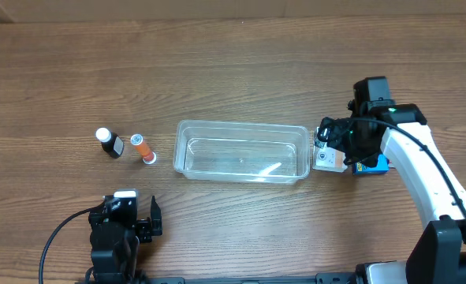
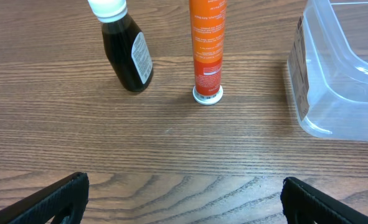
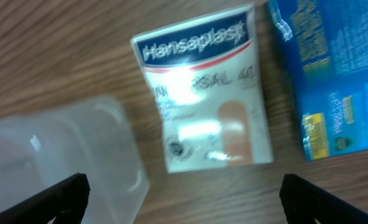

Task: Pack container
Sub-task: 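Reach right gripper to the white Hansaplast box and grasp it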

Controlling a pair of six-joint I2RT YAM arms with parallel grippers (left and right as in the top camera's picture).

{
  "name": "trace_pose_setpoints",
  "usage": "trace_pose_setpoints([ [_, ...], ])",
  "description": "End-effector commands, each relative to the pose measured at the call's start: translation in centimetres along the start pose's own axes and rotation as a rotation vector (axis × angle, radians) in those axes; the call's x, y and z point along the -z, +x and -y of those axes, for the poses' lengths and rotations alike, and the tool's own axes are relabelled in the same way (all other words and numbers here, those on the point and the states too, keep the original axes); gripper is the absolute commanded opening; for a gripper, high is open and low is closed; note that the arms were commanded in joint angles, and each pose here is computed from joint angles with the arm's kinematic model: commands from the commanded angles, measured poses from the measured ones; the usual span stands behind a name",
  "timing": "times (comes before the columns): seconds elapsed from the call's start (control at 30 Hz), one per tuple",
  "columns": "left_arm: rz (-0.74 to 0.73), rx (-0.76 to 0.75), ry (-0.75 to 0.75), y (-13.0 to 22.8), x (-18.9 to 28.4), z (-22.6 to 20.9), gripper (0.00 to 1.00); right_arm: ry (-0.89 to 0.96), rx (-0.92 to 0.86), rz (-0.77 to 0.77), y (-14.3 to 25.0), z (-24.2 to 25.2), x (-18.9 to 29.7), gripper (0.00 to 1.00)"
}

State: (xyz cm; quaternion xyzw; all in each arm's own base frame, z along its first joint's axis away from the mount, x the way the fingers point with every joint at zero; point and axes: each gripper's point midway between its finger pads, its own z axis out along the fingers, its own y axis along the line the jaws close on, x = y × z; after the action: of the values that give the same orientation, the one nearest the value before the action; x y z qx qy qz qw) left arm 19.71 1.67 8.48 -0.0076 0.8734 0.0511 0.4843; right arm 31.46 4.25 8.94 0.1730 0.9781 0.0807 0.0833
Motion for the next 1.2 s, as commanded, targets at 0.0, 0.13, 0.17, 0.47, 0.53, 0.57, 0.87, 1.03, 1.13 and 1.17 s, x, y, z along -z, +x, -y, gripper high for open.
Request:
trace_pose_setpoints([
  [0.0,0.008,-0.016,0.006,0.0,0.0,0.1,1.00,0.080,-0.059,0.097,-1.8,1.2,-0.1,1.00],
  [0.13,0.008,-0.016,0.006,0.0,0.0,0.1,1.00,0.074,-0.046,0.106,-2.4,1.0,-1.2,1.00],
  [0.17,0.008,-0.016,0.006,0.0,0.0,0.1,1.00,0.071,-0.042,0.099,-2.5,0.9,-1.6,1.00],
  [0.47,0.008,-0.016,0.006,0.0,0.0,0.1,1.00,0.030,0.026,-0.059,-0.9,0.3,-6.2,1.00],
  [0.53,0.008,-0.016,0.006,0.0,0.0,0.1,1.00,0.038,0.023,-0.076,-0.6,0.4,-6.7,0.96],
  [0.57,0.008,-0.016,0.006,0.0,0.0,0.1,1.00,0.037,0.023,-0.074,-0.7,0.4,-6.8,0.94],
  [0.87,0.008,-0.016,0.006,0.0,0.0,0.1,1.00,0.108,-0.009,-0.040,-1.3,1.6,-6.7,0.70],
  [1.03,0.008,-0.016,0.006,0.0,0.0,0.1,1.00,0.133,-0.009,-0.001,-2.5,1.6,-5.3,0.60],
  [1.13,0.008,-0.016,0.006,0.0,0.0,0.1,1.00,0.113,-0.006,0.042,-3.7,0.7,-2.7,0.60],
  [1.17,0.008,-0.016,0.006,0.0,0.0,0.1,1.00,0.102,-0.003,0.063,-4.1,0.3,-1.3,0.60],
])
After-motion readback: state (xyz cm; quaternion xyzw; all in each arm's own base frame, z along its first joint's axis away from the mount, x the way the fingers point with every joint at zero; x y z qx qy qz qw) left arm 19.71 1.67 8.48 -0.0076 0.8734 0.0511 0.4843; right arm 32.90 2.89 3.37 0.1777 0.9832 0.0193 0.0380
